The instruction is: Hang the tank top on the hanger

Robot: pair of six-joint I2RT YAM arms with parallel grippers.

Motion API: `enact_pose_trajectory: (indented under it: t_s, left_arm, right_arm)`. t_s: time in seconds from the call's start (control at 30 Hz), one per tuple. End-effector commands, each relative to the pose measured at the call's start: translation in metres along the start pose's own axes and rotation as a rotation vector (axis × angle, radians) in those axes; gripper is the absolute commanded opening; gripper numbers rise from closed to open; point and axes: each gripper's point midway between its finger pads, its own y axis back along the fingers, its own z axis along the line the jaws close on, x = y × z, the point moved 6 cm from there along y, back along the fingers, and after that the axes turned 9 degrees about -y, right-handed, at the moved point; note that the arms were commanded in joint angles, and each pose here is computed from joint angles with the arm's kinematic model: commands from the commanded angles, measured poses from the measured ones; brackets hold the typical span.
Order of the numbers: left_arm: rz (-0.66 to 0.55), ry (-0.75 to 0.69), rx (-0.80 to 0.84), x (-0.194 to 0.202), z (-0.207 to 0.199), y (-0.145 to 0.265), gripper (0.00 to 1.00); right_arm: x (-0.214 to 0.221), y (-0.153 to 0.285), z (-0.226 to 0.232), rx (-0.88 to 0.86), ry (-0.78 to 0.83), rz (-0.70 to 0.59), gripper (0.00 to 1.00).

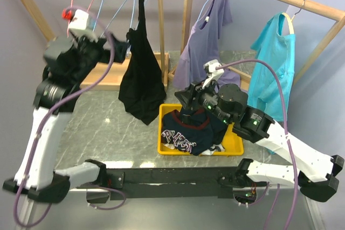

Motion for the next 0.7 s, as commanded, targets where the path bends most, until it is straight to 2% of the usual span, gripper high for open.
enact_pose_trajectory:
  t_s: [0.0,0.03,0.1,0.13,0.27,0.3,0.37,0.43,0.5,0.63,0.67]
  left_arm:
    - [0.010,0.079,0.016,0.023,-0.006,0.027,0.93]
    - [-0.023,0.102,-0.001,0.022,-0.006,0.046,0.93]
    - [0.019,0.142,-0.041,0.051,-0.003,0.055,0.95]
    - [-0.009,0.151,-0.046,0.052,-0.003,0.071,0.95]
    - [0.104,0.235,-0.075,0.108,-0.003,0.079,0.94]
    - [0.173,0.269,-0.120,0.141,0.000,0.074,0.94]
    - [0.204,0.310,-0.138,0.166,0.001,0.070,0.94]
    - [0.294,0.392,-0.178,0.220,0.002,0.056,0.98]
    - [0.347,0.431,-0.208,0.256,0.003,0.038,0.99]
    - [0.408,0.492,-0.314,0.298,0.010,-0.001,0.99]
    - [0.484,0.482,-0.336,0.321,0.008,-0.012,0.99]
  right_arm:
    - [0.002,0.002,-0.002,-0.002,-0.009,-0.019,0.58]
    - [0.004,0.002,-0.003,0.001,-0.008,-0.014,0.59]
    - [0.011,0.003,-0.006,0.003,-0.006,-0.002,0.60]
    - [0.012,0.004,-0.007,0.006,-0.005,0.001,0.60]
    - [0.017,0.004,-0.009,0.008,-0.003,0.013,0.65]
    - [0.018,0.003,-0.010,0.009,-0.005,0.017,0.67]
    - [0.019,0.003,-0.010,0.002,-0.009,0.015,0.69]
    - [0.024,0.000,-0.010,0.004,-0.016,0.026,0.72]
    - [0.025,-0.002,-0.010,0.008,-0.015,0.036,0.73]
    - [0.028,-0.003,-0.011,0.010,-0.014,0.042,0.74]
    - [0.028,-0.003,-0.011,0.008,-0.016,0.039,0.75]
